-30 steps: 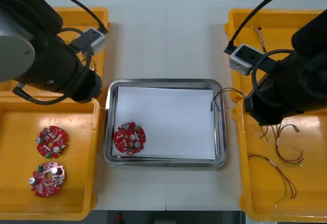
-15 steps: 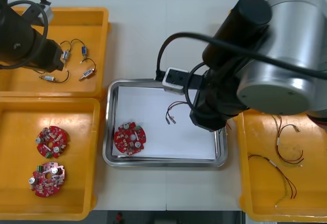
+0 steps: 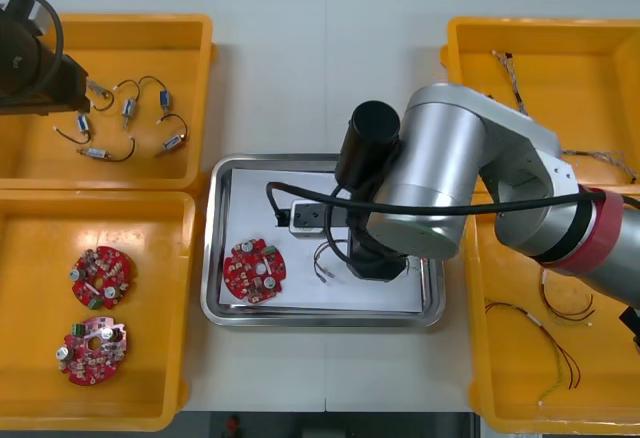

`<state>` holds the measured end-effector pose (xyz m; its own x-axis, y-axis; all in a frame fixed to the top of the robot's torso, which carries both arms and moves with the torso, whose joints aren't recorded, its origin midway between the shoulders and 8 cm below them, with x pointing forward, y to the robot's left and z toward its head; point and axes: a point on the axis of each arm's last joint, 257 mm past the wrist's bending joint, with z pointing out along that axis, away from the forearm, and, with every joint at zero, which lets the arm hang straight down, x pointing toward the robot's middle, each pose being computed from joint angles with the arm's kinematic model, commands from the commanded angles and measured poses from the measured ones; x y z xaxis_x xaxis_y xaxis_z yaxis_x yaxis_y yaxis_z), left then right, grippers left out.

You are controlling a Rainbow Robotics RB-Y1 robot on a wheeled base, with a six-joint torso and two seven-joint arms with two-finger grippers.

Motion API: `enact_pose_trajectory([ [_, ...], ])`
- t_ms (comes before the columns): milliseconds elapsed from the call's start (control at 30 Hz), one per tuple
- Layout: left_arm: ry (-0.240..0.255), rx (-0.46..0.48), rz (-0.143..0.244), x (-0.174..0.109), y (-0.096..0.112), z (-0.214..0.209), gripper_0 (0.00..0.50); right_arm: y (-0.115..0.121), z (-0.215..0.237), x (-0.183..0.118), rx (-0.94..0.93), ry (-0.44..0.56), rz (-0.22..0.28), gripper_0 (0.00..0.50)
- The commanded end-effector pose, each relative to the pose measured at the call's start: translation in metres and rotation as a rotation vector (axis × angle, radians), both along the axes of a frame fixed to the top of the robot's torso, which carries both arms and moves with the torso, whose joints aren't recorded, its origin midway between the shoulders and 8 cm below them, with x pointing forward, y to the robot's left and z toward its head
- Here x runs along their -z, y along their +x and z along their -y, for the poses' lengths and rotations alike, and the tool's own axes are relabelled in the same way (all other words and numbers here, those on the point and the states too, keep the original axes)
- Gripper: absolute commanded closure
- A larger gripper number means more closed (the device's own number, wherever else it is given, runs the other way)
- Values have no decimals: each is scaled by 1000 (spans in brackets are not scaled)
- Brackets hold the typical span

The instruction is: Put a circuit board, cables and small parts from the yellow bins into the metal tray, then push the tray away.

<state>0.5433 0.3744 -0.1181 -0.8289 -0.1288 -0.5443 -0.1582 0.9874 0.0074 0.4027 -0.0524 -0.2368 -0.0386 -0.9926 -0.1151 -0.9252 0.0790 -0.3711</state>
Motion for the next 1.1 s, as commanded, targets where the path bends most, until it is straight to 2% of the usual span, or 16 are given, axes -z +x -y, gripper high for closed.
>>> enact_pose_trajectory([
  [33, -14, -51, 110, -33, 26, -20, 0, -5, -24, 10, -86, -7, 35, 500],
  [167, -15, -73, 113, -23, 33, -29, 0, -7, -26, 28, -99, -15, 25, 500],
  [433, -17, -74, 172, -1, 62, -31, 0, 2, -25, 61, -99, -23, 19, 500],
  [533, -21, -72, 197, 6, 71, -29, 0, 2, -24, 66, -101, -32, 24, 500],
  [733, -4, -59, 200, 28, 80, -27, 0, -1, -24, 68, -102, -36, 22, 500],
  [800, 5, -57, 195, 35, 81, -28, 0, 1, -25, 64, -111, -37, 41, 396],
  [867, 11, -56, 190, 44, 83, -30, 0, 3, -28, 58, -121, -37, 72, 106],
  [933, 10, -50, 188, 51, 84, -27, 0, 4, -30, 54, -128, -38, 90, 0],
  [1100, 7, -47, 187, 56, 85, -25, 0, 5, -31, 48, -121, -25, 97, 0],
])
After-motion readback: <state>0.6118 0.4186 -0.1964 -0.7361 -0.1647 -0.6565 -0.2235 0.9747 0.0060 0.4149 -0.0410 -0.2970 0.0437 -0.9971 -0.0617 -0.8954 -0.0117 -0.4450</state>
